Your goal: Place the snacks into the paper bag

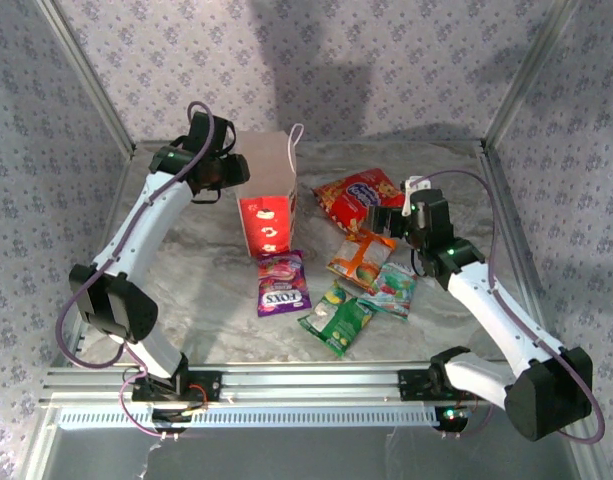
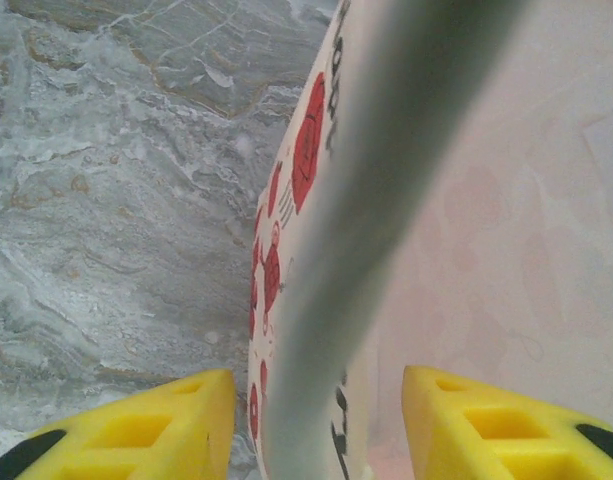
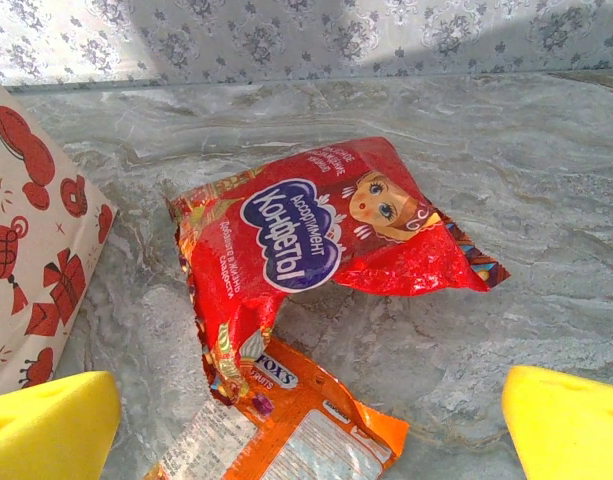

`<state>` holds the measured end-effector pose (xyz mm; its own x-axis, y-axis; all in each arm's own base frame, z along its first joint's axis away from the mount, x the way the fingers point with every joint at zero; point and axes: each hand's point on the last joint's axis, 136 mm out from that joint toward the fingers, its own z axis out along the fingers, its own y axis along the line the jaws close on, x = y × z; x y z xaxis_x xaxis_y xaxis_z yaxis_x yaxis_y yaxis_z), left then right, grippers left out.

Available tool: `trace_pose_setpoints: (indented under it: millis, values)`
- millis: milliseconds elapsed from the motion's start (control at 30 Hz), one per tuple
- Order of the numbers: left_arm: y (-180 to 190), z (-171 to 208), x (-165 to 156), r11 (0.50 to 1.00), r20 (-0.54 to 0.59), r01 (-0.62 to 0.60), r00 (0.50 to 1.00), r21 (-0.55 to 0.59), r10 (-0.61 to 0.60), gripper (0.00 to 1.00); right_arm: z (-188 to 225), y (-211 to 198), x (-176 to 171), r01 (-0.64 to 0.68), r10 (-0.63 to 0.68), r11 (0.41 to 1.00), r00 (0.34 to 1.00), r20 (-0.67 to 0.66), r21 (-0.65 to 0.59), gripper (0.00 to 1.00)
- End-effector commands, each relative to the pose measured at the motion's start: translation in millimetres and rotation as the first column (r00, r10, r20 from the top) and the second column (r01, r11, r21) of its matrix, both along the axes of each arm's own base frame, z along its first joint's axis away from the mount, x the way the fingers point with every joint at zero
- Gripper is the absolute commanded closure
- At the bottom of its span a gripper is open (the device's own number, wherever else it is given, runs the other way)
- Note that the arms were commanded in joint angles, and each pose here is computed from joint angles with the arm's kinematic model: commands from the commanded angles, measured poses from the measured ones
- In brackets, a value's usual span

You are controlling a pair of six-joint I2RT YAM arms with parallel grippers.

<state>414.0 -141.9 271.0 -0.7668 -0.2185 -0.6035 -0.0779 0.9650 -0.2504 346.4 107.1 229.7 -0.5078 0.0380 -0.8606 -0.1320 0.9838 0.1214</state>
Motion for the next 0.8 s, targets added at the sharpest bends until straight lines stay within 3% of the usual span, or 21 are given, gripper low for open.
trace_pose_setpoints:
  millis: [0, 167, 367, 633, 767]
  values:
    - [-1.7, 8.4, 5.4, 1.000, 0.010, -0.003, 1.000, 0.006, 0.003, 0.51, -0.7, 2.3, -0.4, 0.002, -0.001, 1.000, 1.000, -0.012, 0.008, 0.01]
    - [-4.8, 2.4, 10.2, 1.000, 0.009, 0.006, 1.000, 0.007, -0.006, 0.53, -3.3, 2.0, 0.2, 0.004, -0.004, 1.000, 1.000, -0.017, 0.004, 0.01]
    - [-4.4, 2.9, 12.9, 1.000, 0.033, -0.010, 0.999, -0.005, 0.010, 0.65, -7.5, 4.9, 1.4, -0.007, 0.007, 1.000, 0.999, -0.031, 0.006, 0.01]
    - [-9.1, -6.3, 13.4, 1.000, 0.008, 0.016, 1.000, -0.011, -0.016, 1.00, -11.0, 11.7, 3.7, -0.027, 0.027, 0.999, 0.998, -0.048, 0.019, 0.01]
    - [-11.1, -11.0, 14.6, 0.999, -0.014, 0.017, 1.000, -0.030, -0.018, 1.00, -13.4, 15.9, 4.1, -0.033, 0.035, 0.999, 0.997, -0.063, 0.034, 0.01]
